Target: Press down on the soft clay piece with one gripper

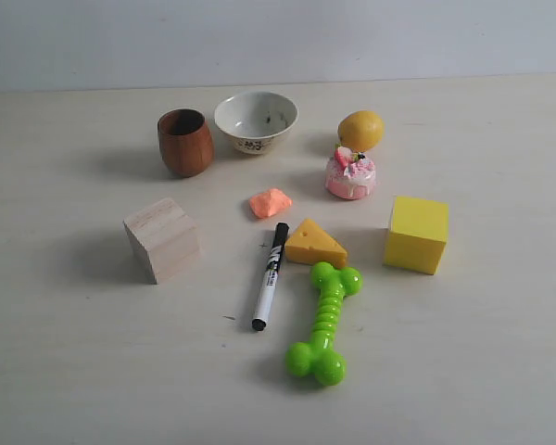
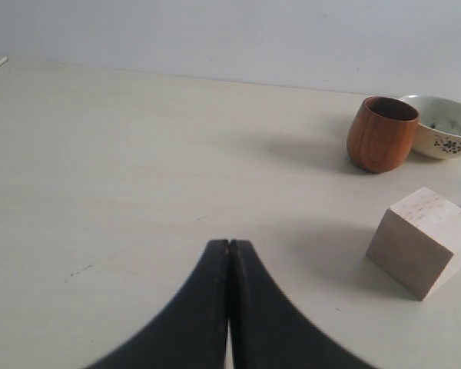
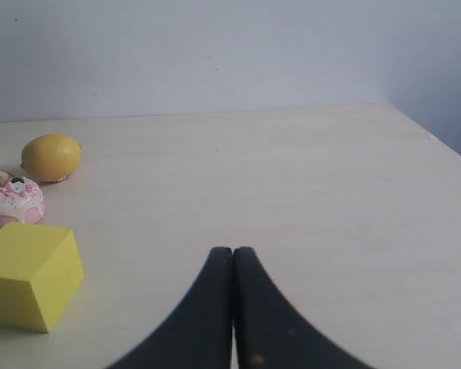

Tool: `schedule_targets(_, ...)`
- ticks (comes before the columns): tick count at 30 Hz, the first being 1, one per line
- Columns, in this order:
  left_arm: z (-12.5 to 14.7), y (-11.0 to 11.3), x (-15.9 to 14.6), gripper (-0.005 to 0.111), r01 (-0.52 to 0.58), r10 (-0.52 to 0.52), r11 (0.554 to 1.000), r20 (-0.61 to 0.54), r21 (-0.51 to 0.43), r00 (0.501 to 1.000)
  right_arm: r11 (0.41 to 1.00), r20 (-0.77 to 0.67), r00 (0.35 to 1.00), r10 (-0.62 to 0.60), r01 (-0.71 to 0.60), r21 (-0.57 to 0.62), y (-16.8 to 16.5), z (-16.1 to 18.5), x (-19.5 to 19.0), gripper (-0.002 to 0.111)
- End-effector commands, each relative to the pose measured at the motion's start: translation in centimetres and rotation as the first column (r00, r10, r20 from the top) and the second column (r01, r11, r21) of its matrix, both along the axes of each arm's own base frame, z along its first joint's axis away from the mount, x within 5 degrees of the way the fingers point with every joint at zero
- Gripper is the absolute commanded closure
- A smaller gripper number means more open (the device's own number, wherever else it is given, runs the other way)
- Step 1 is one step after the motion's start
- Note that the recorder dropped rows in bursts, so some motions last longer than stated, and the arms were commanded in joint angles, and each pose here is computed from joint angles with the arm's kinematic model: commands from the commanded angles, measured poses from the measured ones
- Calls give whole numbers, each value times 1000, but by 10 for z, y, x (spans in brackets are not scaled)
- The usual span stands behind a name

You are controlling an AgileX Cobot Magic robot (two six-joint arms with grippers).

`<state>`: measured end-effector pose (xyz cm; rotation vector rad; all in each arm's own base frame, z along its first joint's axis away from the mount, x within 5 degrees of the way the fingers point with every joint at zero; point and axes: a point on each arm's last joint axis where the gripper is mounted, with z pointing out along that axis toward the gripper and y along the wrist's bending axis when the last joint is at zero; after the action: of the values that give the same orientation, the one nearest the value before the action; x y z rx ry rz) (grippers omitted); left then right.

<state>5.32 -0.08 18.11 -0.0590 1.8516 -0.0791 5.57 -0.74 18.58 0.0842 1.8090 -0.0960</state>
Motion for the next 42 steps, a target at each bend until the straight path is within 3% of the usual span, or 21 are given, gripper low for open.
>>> schedule_targets(1,0,-1,0,107,8,-8,1000,8,-5,1000,1000,15,1000,-4,4,-8,0,0,0,108)
schedule_targets(12,0,-1,0,107,8,-8,1000,8,-5,1000,1000,38,999,-1,2,-7,0,2,0,108)
schedule_targets(16,0,-1,0,107,8,-8,1000,8,-5,1000,998,192,981,5,-16,56,2,15,2,108)
schedule_targets(21,0,-1,0,107,8,-8,1000,8,-5,1000,999,429,903,15,-33,36,2,38,1,108)
schedule_targets(28,0,-1,0,107,8,-8,1000,8,-5,1000,999,523,852,21,-38,22,3,48,-2,108)
schedule_targets(31,0,-1,0,107,8,-8,1000,8,-5,1000,999,603,797,27,-41,9,3,56,-5,108)
schedule_targets(32,0,-1,0,107,8,-8,1000,8,-5,1000,999,723,690,32,-52,5,4,69,-11,108)
schedule_targets(33,0,-1,0,107,8,-8,1000,8,-5,1000,998,780,625,31,-62,10,4,75,-16,108)
schedule_targets(35,0,-1,0,107,8,-8,1000,8,-5,1000,993,833,554,-20,-86,81,1,83,-21,108)
schedule_targets(38,0,-1,0,107,8,-8,1000,8,-5,1000,977,790,607,-87,-103,187,-3,101,-21,108)
schedule_targets(42,0,-1,0,107,8,-8,1000,8,-5,1000,986,673,739,-36,-82,143,1,132,-15,108)
